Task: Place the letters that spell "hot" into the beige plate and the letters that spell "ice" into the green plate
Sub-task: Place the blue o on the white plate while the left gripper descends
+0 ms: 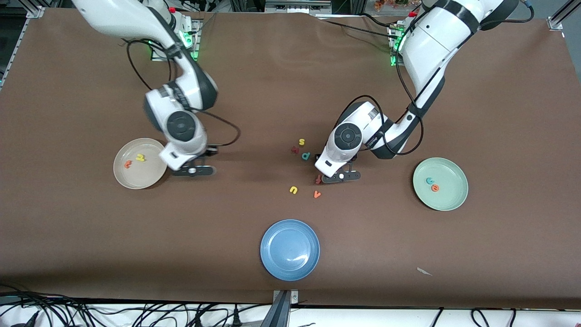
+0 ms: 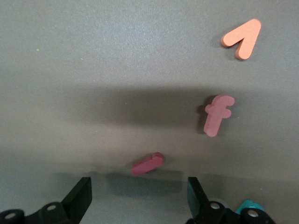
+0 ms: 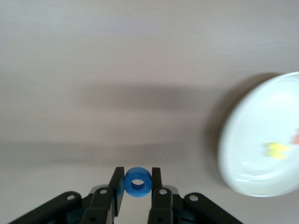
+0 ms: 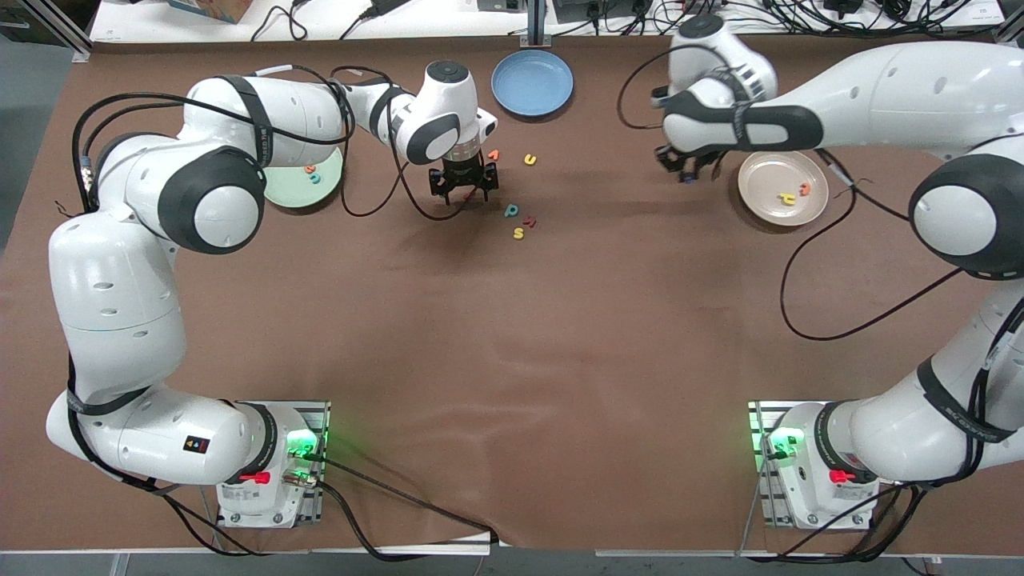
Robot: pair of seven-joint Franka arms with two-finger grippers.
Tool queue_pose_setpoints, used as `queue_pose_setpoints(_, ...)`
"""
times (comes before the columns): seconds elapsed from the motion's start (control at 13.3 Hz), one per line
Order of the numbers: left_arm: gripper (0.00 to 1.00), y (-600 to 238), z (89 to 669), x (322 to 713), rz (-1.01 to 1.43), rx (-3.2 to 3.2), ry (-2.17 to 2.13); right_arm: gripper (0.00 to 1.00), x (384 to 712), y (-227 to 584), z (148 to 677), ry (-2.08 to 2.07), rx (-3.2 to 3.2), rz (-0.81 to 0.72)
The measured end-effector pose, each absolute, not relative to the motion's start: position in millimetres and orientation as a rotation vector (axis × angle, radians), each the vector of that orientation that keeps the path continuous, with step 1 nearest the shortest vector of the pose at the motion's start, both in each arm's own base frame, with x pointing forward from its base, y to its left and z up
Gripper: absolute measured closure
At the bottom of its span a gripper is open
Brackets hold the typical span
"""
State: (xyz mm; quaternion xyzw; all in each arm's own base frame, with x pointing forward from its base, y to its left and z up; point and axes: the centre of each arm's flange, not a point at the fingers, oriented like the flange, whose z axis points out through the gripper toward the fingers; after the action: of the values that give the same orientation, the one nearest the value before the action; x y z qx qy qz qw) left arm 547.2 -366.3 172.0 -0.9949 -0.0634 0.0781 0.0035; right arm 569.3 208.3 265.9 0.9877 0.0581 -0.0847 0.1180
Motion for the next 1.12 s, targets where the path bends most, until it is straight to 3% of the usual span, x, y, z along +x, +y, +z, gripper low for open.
queue_pose_setpoints(0.3, 0.21, -366, 169, 547, 0.251, -3.118, -0.199, 0.73, 579, 111, 254, 0.305, 2.91, -0.409)
queue_pose_setpoints(0.38, 0.28, -366, 169, 547, 0.252, -3.118, -0.2, 0.73, 580, 93, 250, 0.333, 2.912, -0.426)
queue_pose_setpoints(0.67, 0.37, -370, 170, 552, 0.242, -3.128, -0.205, 0.73, 579, 35, 221, 0.44, 2.916, -0.496)
queue_pose_setpoints(0.75, 0.43, -373, 171, 553, 0.239, -3.131, -0.202, 0.73, 575, 23, 210, 0.445, 2.924, -0.507)
queue_pose_setpoints(1.12, 0.47, -376, 171, 553, 0.236, -3.134, -0.198, 0.73, 564, 7, 183, 0.43, 2.971, -0.541)
